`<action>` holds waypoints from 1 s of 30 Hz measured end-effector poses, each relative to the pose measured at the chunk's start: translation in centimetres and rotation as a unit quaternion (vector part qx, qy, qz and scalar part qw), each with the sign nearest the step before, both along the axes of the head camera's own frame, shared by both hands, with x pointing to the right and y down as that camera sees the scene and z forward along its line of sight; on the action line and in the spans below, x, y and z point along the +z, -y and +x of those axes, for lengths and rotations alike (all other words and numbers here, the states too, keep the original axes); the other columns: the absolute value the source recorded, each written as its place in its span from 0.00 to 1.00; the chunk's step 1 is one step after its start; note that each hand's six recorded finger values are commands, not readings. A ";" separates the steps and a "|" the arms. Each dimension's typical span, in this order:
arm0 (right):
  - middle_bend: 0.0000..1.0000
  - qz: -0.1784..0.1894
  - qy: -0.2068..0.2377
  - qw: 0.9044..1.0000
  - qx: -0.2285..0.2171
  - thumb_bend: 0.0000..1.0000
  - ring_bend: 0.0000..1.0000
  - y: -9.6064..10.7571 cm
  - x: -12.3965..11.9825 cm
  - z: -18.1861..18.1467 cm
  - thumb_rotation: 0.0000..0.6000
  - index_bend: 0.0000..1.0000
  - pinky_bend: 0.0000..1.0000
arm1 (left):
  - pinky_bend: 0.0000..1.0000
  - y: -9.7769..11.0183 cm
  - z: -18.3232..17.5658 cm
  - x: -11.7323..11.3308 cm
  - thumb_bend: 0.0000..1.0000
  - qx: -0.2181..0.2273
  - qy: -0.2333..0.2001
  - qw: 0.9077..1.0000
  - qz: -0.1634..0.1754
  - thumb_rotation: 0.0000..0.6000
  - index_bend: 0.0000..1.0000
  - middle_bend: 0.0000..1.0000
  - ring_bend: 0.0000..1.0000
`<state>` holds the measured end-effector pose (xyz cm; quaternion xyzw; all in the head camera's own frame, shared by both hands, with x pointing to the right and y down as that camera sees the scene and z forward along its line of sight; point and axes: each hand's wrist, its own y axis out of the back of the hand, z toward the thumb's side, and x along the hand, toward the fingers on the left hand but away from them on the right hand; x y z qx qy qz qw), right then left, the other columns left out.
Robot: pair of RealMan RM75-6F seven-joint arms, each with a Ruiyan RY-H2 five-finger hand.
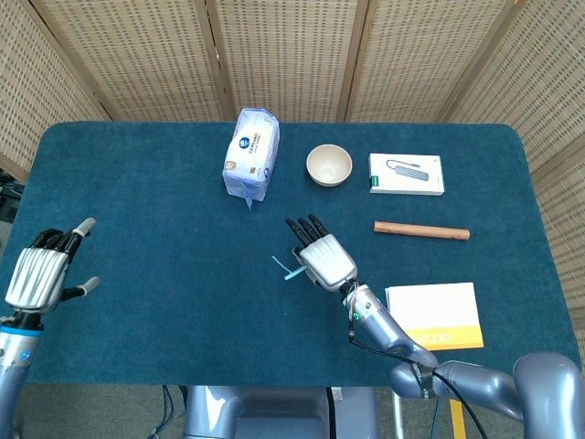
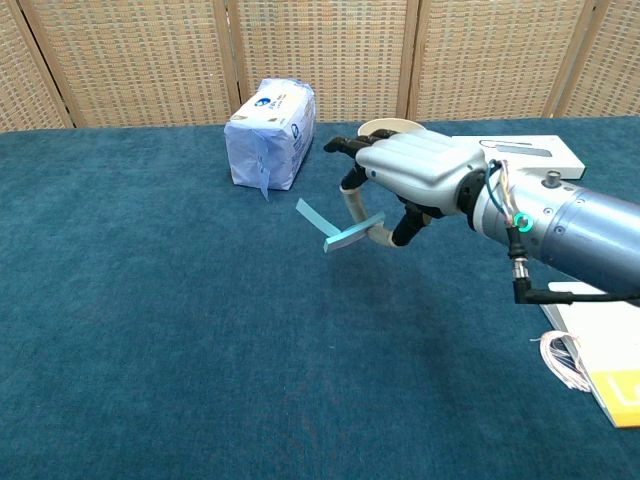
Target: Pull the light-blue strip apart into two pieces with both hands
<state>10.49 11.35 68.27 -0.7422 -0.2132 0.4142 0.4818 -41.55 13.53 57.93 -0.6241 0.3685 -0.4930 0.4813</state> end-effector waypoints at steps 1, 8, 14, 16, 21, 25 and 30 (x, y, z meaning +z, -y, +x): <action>0.00 0.005 0.000 1.000 -0.004 0.51 0.00 0.1 -0.4 -0.5 1.00 0.63 0.00 | 0.87 0.8 0.7 0.2 0.00 0.019 -0.003 1.000 0.010 1.00 0.20 0.83 0.87; 0.00 0.010 -0.008 1.000 -0.006 0.51 0.00 0.2 -1.4 -2.6 1.00 0.63 0.00 | 0.98 5.8 8.9 2.7 0.00 0.139 -0.061 0.988 0.027 1.00 0.23 0.97 0.97; 0.00 -0.001 -0.018 1.000 0.005 0.52 0.00 0.1 -1.4 -4.0 1.00 0.63 0.00 | 0.98 6.9 14.4 4.9 0.00 0.151 -0.113 0.982 -0.010 1.00 0.34 0.99 0.98; 0.00 -0.005 -0.022 1.000 0.009 0.52 0.00 0.2 -1.3 -4.3 1.00 0.63 0.00 | 0.98 7.0 15.9 5.5 0.00 0.146 -0.135 0.980 -0.024 1.00 0.39 0.99 0.98; 0.00 -0.015 -0.027 0.999 0.019 0.52 0.00 0.3 -1.1 -4.7 1.00 0.63 0.00 | 0.98 6.8 18.4 6.1 0.00 0.148 -0.165 0.974 -0.048 1.00 0.46 0.99 0.98; 0.00 -0.024 -0.029 0.999 0.029 0.52 0.00 0.4 -0.9 -4.7 1.00 0.63 0.00 | 0.98 6.4 19.1 6.9 0.00 0.156 -0.152 0.974 -0.070 1.00 0.47 0.99 0.98; 0.00 -0.030 -0.033 0.998 0.036 0.52 0.00 0.4 -0.8 -4.6 1.00 0.63 0.00 | 0.98 5.7 20.6 7.7 0.08 0.164 -0.138 0.971 -0.103 1.00 0.50 0.99 0.98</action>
